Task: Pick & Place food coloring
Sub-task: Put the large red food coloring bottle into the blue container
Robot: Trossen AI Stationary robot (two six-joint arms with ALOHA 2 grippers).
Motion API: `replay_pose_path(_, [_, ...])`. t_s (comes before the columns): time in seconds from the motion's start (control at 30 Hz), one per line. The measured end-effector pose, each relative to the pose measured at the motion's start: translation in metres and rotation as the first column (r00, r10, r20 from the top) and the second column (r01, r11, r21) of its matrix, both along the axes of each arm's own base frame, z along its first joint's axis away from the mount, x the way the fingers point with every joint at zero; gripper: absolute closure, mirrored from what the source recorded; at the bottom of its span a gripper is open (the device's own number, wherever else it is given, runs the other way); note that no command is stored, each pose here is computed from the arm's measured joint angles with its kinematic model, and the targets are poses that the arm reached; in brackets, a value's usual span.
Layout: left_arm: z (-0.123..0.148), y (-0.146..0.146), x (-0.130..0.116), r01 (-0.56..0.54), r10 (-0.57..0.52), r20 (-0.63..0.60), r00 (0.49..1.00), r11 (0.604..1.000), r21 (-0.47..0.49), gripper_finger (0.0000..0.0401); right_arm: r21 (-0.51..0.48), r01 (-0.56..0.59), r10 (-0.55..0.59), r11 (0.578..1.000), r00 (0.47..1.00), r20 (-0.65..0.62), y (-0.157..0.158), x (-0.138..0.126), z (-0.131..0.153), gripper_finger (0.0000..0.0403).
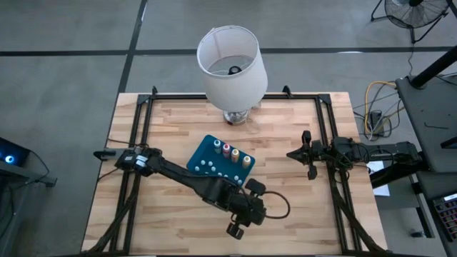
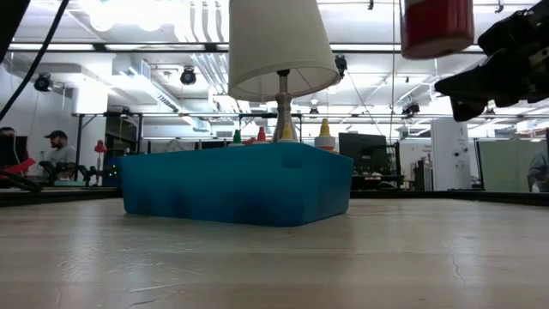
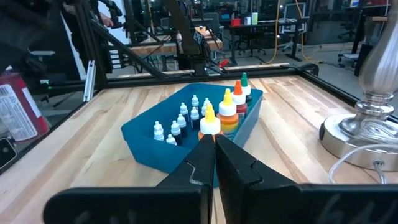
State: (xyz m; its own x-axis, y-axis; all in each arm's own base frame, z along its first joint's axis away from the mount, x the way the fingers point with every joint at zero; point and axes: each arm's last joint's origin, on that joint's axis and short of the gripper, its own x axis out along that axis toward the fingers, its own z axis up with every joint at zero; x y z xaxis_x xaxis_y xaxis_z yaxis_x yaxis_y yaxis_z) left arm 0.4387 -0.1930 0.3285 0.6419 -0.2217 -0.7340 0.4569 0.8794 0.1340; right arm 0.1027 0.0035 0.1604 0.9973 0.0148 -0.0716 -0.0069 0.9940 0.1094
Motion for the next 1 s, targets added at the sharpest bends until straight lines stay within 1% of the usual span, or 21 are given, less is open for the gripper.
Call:
replay_pose_path(0.23, [0.004,0.004,-0.002,-0.004,0.004,-0.007,1.000,1.000,0.000,0.0309,0.000,0.000,0.000,1.000,1.000,0.000,0.000,0.000,0.000,0.0394])
replay_pose_path(0.5, [0.016,0.024,-0.010,-0.043,0.043,-0.004,0.999,0.999,-0.006,0.0309,0.000,0.001,-0.001,1.000,1.000,0.000,0.000,0.000,0.000,0.0394])
replay_pose_path(0.63, [0.016,0.038,-0.017,-0.090,0.090,-0.024,0.996,0.996,-0.013,0.0309,0.000,0.001,-0.001,1.000,1.000,-0.001,0.000,0.000,0.000,0.0394])
replay_pose_path(0.77, [0.021,0.051,-0.031,-0.145,0.145,-0.004,0.989,0.989,-0.005,0.0309,0.000,0.001,-0.001,1.000,1.000,0.001,0.000,0.000,0.000,0.0394])
replay_pose_path(0.87, [0.023,0.065,-0.043,-0.206,0.206,-0.002,0.979,0.978,-0.035,0.0309,0.000,0.000,0.000,1.000,1.000,-0.001,0.000,0.000,0.000,0.0394])
replay_pose_path(1.0, [0.020,0.084,-0.061,-0.295,0.295,-0.009,0.955,0.955,-0.023,0.0308,0.000,0.000,0.000,1.000,1.000,-0.001,0.000,0.000,0.000,0.0394])
